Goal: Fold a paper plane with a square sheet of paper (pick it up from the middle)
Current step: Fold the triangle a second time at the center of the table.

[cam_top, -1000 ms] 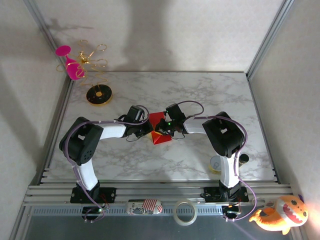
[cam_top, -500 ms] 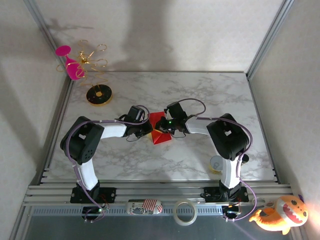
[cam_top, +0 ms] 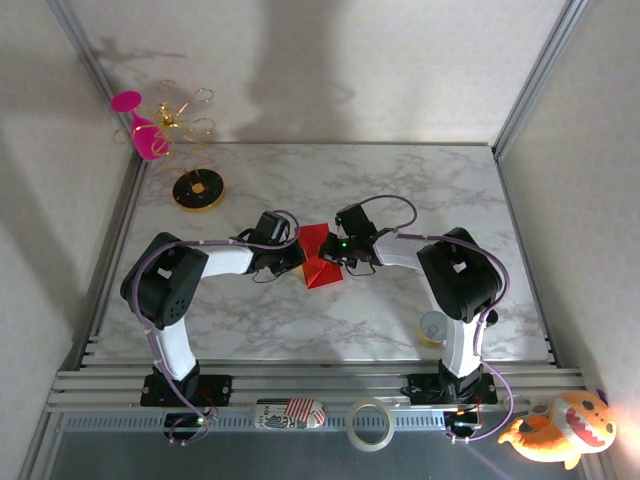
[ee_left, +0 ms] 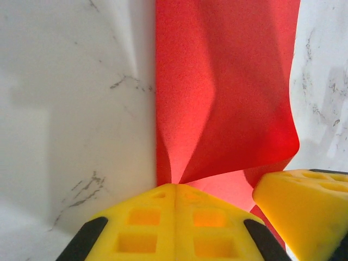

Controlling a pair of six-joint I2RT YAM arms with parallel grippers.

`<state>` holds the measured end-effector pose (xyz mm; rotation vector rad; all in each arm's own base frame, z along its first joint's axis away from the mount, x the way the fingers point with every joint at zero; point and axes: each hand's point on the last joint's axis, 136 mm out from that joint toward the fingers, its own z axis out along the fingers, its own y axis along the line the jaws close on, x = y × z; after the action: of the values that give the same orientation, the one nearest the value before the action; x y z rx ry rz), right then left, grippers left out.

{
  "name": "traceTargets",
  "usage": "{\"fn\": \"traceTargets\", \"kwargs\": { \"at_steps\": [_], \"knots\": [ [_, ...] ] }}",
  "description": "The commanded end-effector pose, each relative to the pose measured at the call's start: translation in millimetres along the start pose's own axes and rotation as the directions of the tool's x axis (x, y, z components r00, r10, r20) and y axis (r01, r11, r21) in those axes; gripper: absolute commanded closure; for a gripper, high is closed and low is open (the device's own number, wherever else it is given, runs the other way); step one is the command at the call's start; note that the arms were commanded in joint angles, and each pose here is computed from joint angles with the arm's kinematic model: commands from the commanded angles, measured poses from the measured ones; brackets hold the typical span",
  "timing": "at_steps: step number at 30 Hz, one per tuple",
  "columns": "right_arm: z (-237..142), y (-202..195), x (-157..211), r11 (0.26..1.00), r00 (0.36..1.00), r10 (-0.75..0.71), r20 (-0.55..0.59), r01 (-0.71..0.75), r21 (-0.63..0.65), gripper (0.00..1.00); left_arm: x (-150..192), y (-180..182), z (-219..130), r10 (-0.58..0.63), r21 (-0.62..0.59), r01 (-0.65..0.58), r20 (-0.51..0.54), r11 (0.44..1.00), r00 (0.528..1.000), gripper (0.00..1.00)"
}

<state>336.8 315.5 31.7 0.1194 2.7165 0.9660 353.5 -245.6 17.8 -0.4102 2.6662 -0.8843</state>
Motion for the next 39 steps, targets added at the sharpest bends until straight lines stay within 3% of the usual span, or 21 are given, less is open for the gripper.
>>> {"fn": "traceTargets", "kwargs": {
  "at_steps": [1, 11, 17, 22, 29, 39],
  "knots": [
    [4, -28, 6, 0.996, 1.000, 0.028, -0.004, -0.028, 0.084, 0.95, 0, 4, 4, 0.012, -0.036, -0.012, -0.002, 0.999, 1.000, 1.00],
    [7, -47, 15, 0.988, 0.997, 0.082, -0.005, -0.081, 0.128, 0.95, -12, -19, -6, 0.041, 0.020, -0.041, 0.027, 0.999, 0.999, 1.00],
    [6, -53, 16, 0.985, 0.996, 0.089, -0.001, -0.087, 0.148, 0.95, -17, -46, -27, 0.071, 0.086, -0.077, 0.064, 0.993, 0.995, 0.91],
    [7, -53, 16, 0.985, 0.996, 0.094, -0.006, -0.092, 0.148, 0.95, 8, -54, -35, 0.063, 0.109, -0.067, 0.039, 0.992, 0.997, 0.84],
    [9, -57, 20, 0.982, 0.994, 0.108, -0.017, -0.104, 0.160, 0.96, 53, -48, -28, 0.007, 0.118, -0.003, -0.033, 0.993, 0.999, 0.84],
    [11, -60, 23, 0.980, 0.992, 0.120, -0.027, -0.114, 0.163, 0.96, 61, -37, -17, -0.009, 0.090, 0.013, -0.048, 0.996, 0.999, 0.84]
  ]
}}
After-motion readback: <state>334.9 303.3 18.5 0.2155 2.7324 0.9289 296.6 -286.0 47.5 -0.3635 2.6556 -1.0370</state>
